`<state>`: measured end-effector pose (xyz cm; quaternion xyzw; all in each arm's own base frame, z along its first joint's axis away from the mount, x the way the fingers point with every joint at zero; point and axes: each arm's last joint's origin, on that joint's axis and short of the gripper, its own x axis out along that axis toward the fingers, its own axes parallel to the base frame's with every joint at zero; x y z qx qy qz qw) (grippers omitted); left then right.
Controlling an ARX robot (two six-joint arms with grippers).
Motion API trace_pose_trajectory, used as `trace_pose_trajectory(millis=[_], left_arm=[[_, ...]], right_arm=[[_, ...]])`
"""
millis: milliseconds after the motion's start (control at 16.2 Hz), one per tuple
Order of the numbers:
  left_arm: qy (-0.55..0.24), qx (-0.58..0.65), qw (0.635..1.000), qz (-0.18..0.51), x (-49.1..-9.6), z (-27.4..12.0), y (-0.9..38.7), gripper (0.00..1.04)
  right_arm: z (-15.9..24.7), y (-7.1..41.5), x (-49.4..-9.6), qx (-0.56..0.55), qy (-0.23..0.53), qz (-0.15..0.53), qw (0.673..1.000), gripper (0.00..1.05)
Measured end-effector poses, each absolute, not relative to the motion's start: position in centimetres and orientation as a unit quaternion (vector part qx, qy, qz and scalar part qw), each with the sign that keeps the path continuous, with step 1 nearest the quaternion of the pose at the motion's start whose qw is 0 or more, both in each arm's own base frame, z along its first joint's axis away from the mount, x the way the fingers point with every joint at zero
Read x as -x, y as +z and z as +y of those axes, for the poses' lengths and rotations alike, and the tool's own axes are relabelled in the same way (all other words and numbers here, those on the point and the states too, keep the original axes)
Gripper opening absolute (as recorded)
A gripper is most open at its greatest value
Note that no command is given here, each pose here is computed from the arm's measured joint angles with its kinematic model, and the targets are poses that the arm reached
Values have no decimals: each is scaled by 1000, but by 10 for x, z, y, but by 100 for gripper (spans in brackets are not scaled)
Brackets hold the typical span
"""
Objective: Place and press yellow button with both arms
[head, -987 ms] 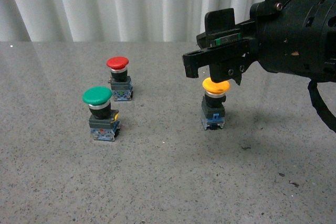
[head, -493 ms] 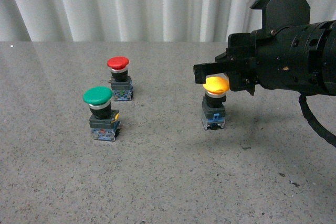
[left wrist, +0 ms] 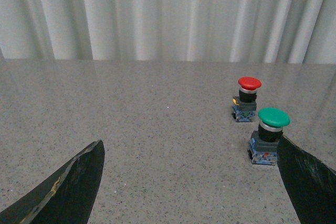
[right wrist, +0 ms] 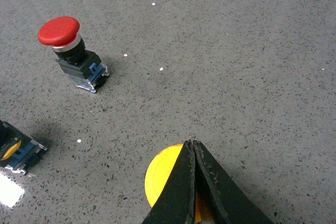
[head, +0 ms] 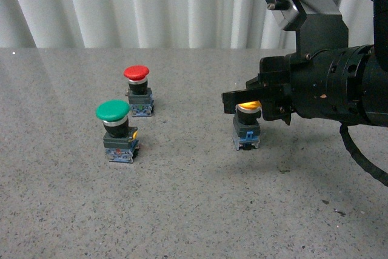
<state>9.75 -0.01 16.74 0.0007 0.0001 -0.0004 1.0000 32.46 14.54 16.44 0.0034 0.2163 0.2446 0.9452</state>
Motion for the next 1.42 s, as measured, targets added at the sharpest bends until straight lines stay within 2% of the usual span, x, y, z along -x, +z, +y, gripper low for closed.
trace_pose_trajectory(millis=[308, 493, 617, 802, 925, 1048, 1233, 1295, 1357, 1419], left_arm=[[0, -1, 1000, 0, -97, 0, 167, 98], [0, -1, 1000, 0, -97, 0, 167, 98], [0, -1, 1000, 0, -97, 0, 167, 98], [0, -1, 1000, 0, -97, 0, 167, 98], [0, -1, 1000, 0, -97, 0, 167, 98], [0, -1, 1000, 0, -97, 0, 167, 98], [0, -1, 1000, 0, -97, 0, 167, 98], [0, -1, 1000, 0, -97, 0, 167, 98], [-1, -1, 1000, 0, -97, 0, 167, 98], [0, -1, 1000, 0, -97, 0, 167, 98]], right_arm=[[145, 160, -329, 3, 230, 247, 941, 2], [143, 165, -328, -12, 230, 240, 943, 2], [138, 177, -325, -59, 236, 208, 948, 2], [128, 252, -308, -164, 269, 68, 947, 2], [120, 272, -294, -190, 285, 30, 939, 2], [106, 273, -279, -212, 279, 20, 936, 2], [71, 264, -236, -244, 248, 22, 937, 2], [60, 264, -217, -239, 212, 22, 947, 2], [48, 261, -196, -183, 111, 15, 977, 2], [32, 250, -177, -121, 41, 18, 992, 2]])
